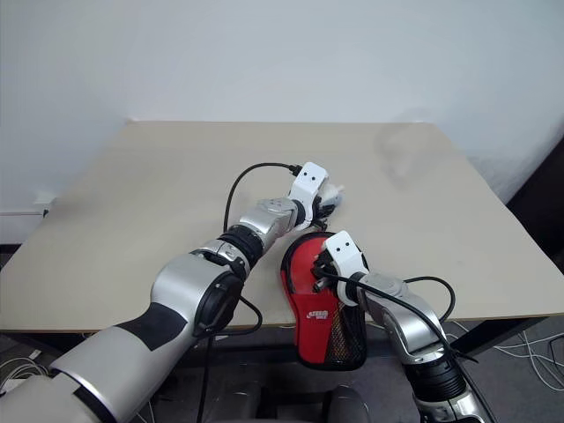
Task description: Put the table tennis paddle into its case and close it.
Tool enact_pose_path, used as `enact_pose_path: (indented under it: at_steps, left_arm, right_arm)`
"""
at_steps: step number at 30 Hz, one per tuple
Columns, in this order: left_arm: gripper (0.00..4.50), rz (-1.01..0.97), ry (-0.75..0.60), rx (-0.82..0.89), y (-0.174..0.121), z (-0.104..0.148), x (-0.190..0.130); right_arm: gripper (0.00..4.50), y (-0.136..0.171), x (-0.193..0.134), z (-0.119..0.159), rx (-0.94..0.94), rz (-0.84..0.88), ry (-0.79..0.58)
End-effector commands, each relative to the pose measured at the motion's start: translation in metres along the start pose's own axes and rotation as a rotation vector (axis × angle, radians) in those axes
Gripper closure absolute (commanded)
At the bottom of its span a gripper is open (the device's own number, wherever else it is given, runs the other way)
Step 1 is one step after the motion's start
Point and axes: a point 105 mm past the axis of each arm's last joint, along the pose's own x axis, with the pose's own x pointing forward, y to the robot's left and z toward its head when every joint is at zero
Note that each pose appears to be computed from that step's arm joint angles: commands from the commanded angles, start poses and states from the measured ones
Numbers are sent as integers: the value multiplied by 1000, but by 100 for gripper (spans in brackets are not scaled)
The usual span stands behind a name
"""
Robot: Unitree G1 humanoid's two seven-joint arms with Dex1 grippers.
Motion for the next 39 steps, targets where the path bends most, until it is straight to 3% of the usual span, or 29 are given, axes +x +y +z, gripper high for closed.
enact_pose_path:
  at_steps: [1, 4, 8, 17, 23, 30, 34, 39]
  left_arm:
    - [321, -165, -137, 138, -39, 48, 4]
    - [258, -190, -121, 152, -40, 42, 3]
    - [112, -272, -82, 200, -45, 34, 1]
    - [112, -379, -100, 155, -29, 41, -18]
    - [112, -505, -108, 145, -9, 47, -46]
    - [112, -578, -159, 76, 9, 65, -73]
    - [112, -587, -95, 79, 14, 53, -75]
    - [112, -581, -21, 135, 11, 30, -69]
  right_arm:
    - [349, 6, 7, -35, 51, 30, 140]
    - [349, 5, 9, -33, 44, 30, 134]
    - [349, 3, 11, -29, 31, 35, 123]
    - [349, 6, -1, -3, -38, 127, -14]
    - [349, 18, -14, 17, -62, 252, -111]
    - [349, 11, -9, 19, -80, 243, -105]
    - [349, 9, -11, 30, -77, 248, -150]
    - [349, 2, -8, 25, -87, 216, -122]
